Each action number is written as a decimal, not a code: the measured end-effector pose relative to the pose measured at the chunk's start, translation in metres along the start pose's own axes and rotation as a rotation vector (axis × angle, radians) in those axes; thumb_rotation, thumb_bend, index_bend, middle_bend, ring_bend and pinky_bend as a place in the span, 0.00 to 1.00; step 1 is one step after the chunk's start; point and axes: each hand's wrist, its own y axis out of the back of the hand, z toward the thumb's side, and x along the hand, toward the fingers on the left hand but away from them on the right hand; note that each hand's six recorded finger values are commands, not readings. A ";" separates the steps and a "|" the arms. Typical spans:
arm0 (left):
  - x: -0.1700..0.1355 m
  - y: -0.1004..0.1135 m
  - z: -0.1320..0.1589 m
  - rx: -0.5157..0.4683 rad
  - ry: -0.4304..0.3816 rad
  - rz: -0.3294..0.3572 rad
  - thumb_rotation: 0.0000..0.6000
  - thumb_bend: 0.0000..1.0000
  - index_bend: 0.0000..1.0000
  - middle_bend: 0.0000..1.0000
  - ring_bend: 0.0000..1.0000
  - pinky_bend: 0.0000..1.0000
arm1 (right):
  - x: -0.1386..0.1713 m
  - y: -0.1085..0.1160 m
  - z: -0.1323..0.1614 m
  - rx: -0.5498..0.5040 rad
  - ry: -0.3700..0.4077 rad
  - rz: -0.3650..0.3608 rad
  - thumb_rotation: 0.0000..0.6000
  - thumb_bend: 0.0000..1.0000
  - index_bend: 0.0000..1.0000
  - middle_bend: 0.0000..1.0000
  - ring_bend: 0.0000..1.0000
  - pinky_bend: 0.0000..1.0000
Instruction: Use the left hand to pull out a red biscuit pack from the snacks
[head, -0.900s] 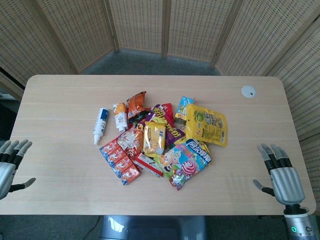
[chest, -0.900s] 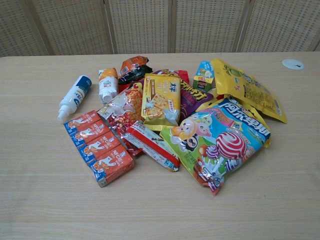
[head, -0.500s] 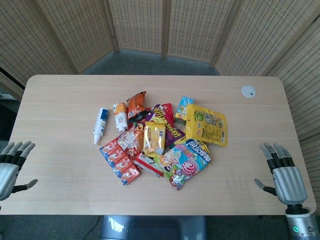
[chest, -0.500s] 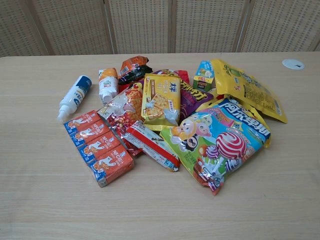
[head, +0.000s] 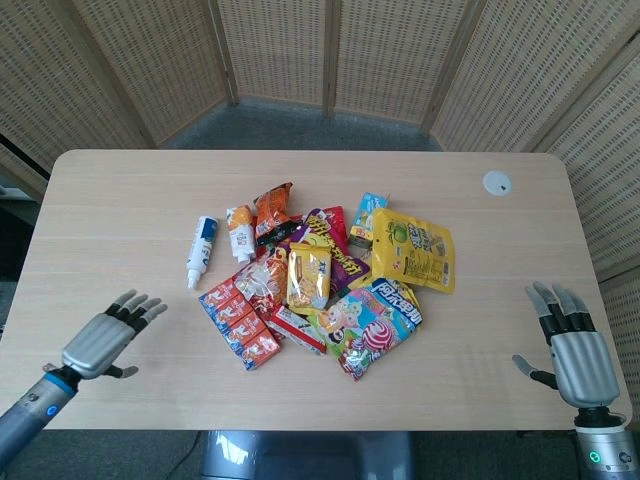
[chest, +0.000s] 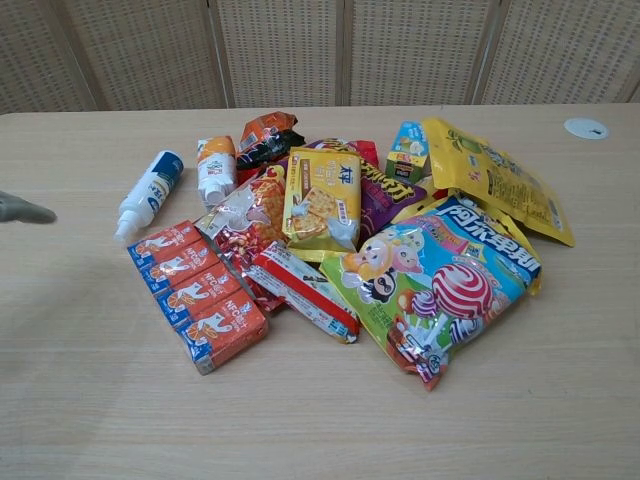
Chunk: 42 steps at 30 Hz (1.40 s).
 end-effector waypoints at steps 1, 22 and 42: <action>0.008 -0.003 0.006 0.003 -0.020 -0.031 1.00 0.00 0.04 0.00 0.00 0.00 | 0.000 0.000 0.000 0.000 0.000 0.001 1.00 0.00 0.00 0.00 0.00 0.00; 0.100 0.012 0.124 0.202 -0.237 -0.106 1.00 0.00 0.04 0.00 0.00 0.00 | 0.000 0.005 -0.004 -0.015 -0.001 -0.007 1.00 0.00 0.00 0.00 0.00 0.00; 0.113 -0.005 0.140 0.274 -0.203 -0.190 1.00 0.00 0.04 0.00 0.00 0.00 | 0.000 0.011 -0.007 -0.030 -0.006 -0.017 1.00 0.00 0.00 0.00 0.00 0.00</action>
